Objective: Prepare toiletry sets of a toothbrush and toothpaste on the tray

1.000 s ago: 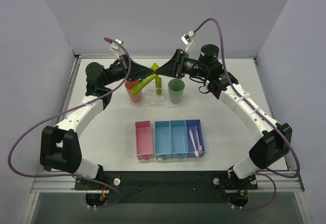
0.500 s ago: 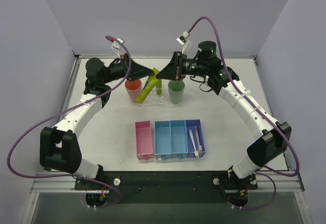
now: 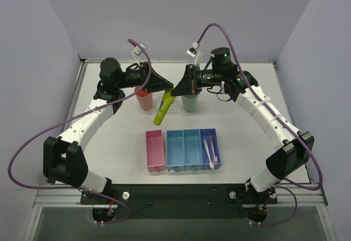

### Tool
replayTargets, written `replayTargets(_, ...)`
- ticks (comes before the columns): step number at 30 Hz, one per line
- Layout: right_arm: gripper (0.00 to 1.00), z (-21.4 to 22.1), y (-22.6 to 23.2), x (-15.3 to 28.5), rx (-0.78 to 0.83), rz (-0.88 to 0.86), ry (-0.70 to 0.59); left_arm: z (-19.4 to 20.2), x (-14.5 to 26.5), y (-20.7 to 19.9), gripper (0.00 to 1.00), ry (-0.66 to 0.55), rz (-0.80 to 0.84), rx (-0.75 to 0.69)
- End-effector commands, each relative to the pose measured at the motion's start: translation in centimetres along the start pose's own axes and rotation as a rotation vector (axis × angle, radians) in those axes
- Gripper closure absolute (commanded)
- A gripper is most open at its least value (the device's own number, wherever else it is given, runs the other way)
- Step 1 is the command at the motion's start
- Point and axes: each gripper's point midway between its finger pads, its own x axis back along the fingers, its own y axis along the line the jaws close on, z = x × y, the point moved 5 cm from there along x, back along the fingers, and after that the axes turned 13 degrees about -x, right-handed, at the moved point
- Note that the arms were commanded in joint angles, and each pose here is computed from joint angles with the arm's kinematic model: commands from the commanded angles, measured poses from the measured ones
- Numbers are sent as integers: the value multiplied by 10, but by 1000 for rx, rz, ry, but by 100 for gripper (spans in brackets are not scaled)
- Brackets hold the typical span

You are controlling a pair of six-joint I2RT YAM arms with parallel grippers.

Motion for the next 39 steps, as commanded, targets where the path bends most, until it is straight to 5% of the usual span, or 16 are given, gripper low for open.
replayTargets(1,100,-5,23,4,71,-74,8,-9,-4,-18,50,36,82,-93)
replayTargets(11,100,-8,26,5,88,-81,1,-5,-6,-18,79,67,91,-87)
replayTargets(14,100,-9,25,4,86,-74,-3,-5,-7,-21,100,76,102,-99)
replayTargets(17,95,-9,23,5,85,-61,-14,-7,-6,-22,100,66,85,-117)
replayTargets(21,64,-12,18,6,81,-25,-46,-22,0,-15,100,-15,-15,-156)
replayTargets(24,54,-16,14,8,85,22,-96,-38,10,-7,100,-97,-139,-197)
replayTargets(33,43,-23,7,-18,178,180,-299,-80,53,21,100,-244,-684,-259)
replayTargets(39,41,-40,10,-54,263,176,-393,-71,49,37,100,-271,-762,-108)
